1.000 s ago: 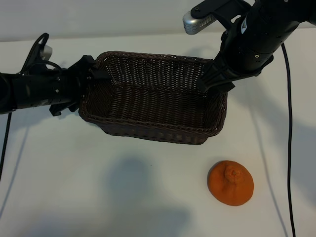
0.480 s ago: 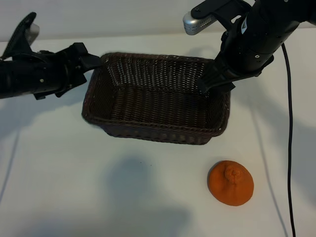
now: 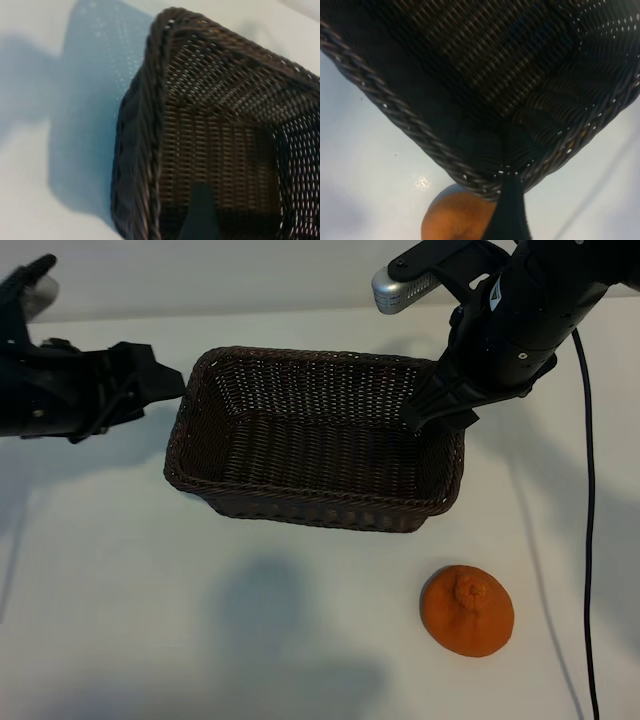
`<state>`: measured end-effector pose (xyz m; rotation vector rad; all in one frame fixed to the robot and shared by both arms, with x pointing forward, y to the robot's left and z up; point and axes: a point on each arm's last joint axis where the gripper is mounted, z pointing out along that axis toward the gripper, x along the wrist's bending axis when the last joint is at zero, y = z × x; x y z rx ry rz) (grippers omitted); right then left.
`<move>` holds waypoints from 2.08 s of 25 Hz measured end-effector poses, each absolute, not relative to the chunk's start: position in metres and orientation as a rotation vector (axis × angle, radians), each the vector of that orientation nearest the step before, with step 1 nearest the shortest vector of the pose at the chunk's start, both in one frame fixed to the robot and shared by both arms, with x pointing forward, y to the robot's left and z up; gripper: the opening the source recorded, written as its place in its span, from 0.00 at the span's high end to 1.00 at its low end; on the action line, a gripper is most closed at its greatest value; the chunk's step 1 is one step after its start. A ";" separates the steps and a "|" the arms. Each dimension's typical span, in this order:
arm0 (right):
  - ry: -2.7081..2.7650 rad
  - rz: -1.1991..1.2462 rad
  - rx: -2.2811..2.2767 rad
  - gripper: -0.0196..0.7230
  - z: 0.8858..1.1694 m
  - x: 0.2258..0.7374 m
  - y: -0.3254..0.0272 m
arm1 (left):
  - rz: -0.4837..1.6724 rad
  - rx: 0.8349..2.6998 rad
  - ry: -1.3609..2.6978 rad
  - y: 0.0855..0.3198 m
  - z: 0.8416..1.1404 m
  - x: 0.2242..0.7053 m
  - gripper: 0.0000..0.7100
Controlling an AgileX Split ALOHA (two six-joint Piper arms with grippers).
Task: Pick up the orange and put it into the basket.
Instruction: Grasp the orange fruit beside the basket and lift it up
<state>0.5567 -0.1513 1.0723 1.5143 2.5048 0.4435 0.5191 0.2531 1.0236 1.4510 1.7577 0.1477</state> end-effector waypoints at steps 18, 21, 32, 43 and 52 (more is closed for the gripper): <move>2.513 0.339 1.591 0.20 1.070 0.551 -0.156 | 0.321 1.731 1.617 0.261 1.062 0.470 0.16; 2.497 0.290 1.586 0.20 1.074 0.548 -0.161 | 0.327 1.727 1.616 0.262 1.063 0.470 0.16; 2.374 0.393 1.521 0.21 1.130 0.514 -0.182 | 0.426 1.633 1.615 0.266 1.068 0.478 0.16; 2.440 0.329 1.560 0.21 1.093 0.471 -0.199 | 0.450 1.612 1.612 0.267 1.070 0.479 0.16; 2.440 0.466 1.603 0.21 1.054 0.458 -0.197 | 0.457 1.607 1.610 0.267 1.070 0.480 0.16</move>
